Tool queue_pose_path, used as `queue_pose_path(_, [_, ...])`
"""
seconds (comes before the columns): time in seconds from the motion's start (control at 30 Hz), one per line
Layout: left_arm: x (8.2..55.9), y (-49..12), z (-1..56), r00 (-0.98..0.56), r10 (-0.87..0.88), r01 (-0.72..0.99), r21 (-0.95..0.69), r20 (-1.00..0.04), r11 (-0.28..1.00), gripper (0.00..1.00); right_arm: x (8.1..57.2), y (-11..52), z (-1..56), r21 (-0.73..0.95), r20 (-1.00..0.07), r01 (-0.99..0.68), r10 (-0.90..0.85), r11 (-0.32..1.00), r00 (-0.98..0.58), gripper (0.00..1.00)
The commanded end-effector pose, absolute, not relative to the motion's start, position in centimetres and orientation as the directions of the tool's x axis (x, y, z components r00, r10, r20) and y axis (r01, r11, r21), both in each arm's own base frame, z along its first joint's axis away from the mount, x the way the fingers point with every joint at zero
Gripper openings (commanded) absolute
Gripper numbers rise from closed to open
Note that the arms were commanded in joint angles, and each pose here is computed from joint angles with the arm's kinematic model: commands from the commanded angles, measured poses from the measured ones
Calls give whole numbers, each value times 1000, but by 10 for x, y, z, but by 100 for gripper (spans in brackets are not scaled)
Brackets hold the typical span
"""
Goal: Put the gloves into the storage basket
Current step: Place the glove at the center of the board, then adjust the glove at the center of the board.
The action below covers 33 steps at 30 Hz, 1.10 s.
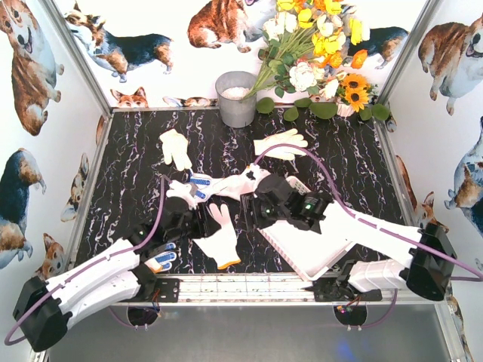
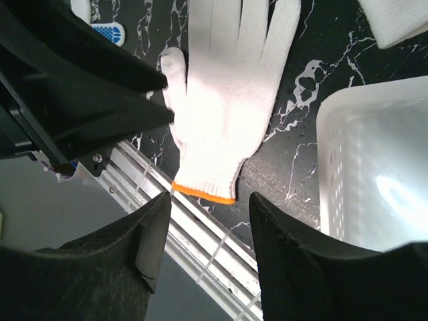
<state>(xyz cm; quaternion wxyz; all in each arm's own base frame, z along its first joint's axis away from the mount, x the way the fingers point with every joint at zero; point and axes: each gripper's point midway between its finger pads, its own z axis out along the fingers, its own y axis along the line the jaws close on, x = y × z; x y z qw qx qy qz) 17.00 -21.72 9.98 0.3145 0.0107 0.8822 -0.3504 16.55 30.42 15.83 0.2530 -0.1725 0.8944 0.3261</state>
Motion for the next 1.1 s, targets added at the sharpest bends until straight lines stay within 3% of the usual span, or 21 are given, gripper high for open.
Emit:
queue_pose_path(0.0, [197,-183,90,-758,-353,-28,-512,-549,859,37,172,322,151,495,-574,-464,-124,734,-809,50])
queue_pose_path(0.37, [226,-161,65,-711,-375,-168,-374,-595,912,37,184,364,108,439,-554,-477,-188,762,-811,44])
queue_pose_path(1.07, [250,-155,31,-736,-417,-155,-468,-532,870,39,190,358,42,300,-460,-429,-265,852,-848,44])
